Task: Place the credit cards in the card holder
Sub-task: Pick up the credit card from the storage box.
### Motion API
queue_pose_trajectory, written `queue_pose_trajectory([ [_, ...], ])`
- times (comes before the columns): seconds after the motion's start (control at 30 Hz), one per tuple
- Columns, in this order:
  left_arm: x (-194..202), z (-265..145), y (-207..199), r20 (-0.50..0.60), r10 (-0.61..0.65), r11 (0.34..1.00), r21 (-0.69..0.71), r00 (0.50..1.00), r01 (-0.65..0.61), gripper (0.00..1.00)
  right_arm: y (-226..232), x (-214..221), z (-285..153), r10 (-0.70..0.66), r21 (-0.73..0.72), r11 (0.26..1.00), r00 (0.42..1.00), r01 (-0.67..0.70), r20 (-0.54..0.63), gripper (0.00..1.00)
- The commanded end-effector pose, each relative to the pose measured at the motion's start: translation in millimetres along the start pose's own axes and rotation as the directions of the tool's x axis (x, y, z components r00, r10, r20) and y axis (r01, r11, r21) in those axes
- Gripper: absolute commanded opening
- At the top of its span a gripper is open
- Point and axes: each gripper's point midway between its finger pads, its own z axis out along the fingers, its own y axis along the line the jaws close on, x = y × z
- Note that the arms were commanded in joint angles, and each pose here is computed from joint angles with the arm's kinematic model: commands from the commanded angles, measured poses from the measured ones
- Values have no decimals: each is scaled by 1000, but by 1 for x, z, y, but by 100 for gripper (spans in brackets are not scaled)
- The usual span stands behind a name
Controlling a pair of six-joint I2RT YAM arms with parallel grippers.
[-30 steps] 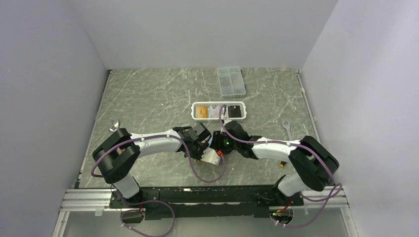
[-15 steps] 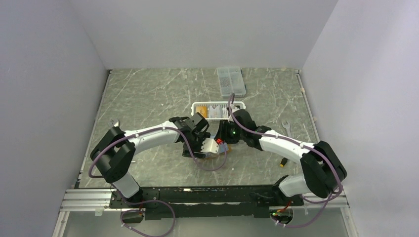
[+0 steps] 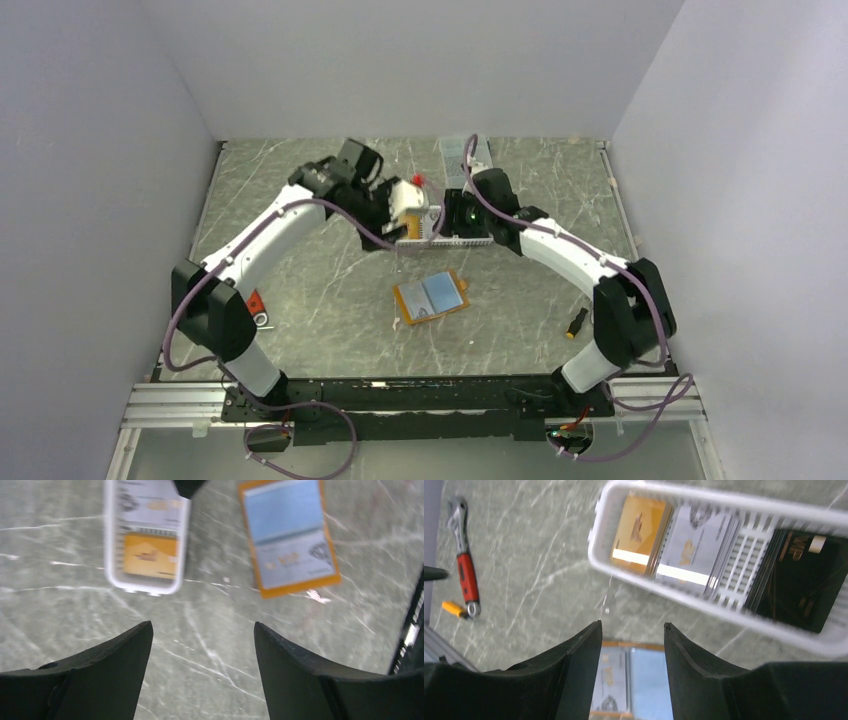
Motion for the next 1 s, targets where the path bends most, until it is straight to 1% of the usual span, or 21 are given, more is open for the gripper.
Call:
queue_pose_trajectory([
  [0.0, -9, -6, 48, 92, -178, 983, -26, 980, 181, 78, 0, -38, 25, -6, -28, 1000, 999, 7, 34, 52],
  [0.13, -1, 12, 87, 113, -278, 958, -45, 954, 284, 76, 7, -49, 61, 25, -71, 997, 1000, -24, 12, 52],
  [0.3, 13, 38, 107, 113, -350, 933, -43, 930, 357, 74, 5, -47, 100, 51, -82, 995, 998, -54, -33, 52],
  [0.53, 27, 48, 120, 96, -382, 916, -94, 919, 390, 74, 1, -34, 126, 49, -51, 997, 996, -52, -71, 52],
  [0.97, 34, 46, 111, 108, -397, 909, -89, 912, 406, 74, 0, -1, 149, 58, 21, 998, 990, -56, -130, 52],
])
